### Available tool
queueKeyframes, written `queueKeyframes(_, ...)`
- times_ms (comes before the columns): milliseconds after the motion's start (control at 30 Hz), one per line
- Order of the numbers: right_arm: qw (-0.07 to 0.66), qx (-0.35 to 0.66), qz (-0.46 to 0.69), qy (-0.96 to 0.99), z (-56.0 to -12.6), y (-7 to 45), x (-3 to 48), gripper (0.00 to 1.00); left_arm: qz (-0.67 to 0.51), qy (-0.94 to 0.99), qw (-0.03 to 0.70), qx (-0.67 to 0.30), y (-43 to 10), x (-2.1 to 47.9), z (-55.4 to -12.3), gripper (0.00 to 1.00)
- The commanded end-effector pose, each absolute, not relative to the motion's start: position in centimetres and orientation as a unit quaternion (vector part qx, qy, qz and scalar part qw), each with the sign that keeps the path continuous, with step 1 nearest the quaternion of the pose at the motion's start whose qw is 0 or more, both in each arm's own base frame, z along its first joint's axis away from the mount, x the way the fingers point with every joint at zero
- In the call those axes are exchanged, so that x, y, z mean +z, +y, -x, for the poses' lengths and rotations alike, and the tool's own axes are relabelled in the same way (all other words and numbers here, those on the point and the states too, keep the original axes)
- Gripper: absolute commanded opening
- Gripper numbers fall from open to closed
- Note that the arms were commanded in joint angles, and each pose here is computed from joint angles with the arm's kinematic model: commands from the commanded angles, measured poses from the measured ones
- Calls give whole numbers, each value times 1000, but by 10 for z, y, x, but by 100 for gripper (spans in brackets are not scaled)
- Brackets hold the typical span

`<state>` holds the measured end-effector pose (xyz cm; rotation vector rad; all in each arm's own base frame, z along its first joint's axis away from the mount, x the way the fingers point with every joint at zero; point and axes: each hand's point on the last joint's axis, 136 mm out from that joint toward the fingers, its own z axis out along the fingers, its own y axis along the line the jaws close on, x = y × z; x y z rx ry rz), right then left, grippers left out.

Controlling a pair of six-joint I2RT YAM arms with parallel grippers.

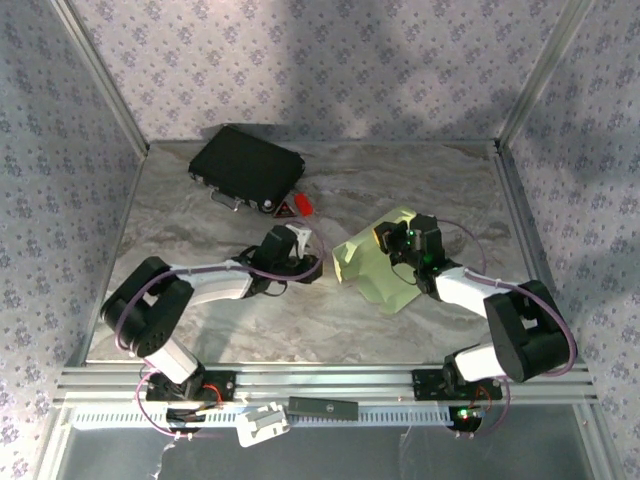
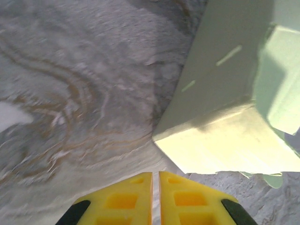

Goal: Fold the paper box

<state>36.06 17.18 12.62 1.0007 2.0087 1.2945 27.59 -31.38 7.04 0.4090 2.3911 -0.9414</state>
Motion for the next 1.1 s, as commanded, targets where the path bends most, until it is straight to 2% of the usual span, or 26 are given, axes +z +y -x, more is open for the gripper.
queueKeyframes(0, 272, 482, -360, 751, -362, 173, 127, 0, -231, 831, 339, -376, -335, 90, -284, 13)
queueKeyframes(333, 278, 496, -357, 741, -363, 174, 131, 0, -265, 788, 370, -415, -369, 100, -274, 17)
queueKeyframes(533, 297, 509, -362, 722, -363, 168, 134, 0, -265, 786, 390, -400, -377, 103, -271, 18)
queueKeyframes(700, 319, 520, -395, 687, -360, 162, 135, 0, -240, 790, 414, -382, -371, 105, -280, 21)
queueKeyframes(1067, 375, 506, -472, 617, -348, 176, 144, 0, -217, 804, 432, -346, -337, 104, -308, 21)
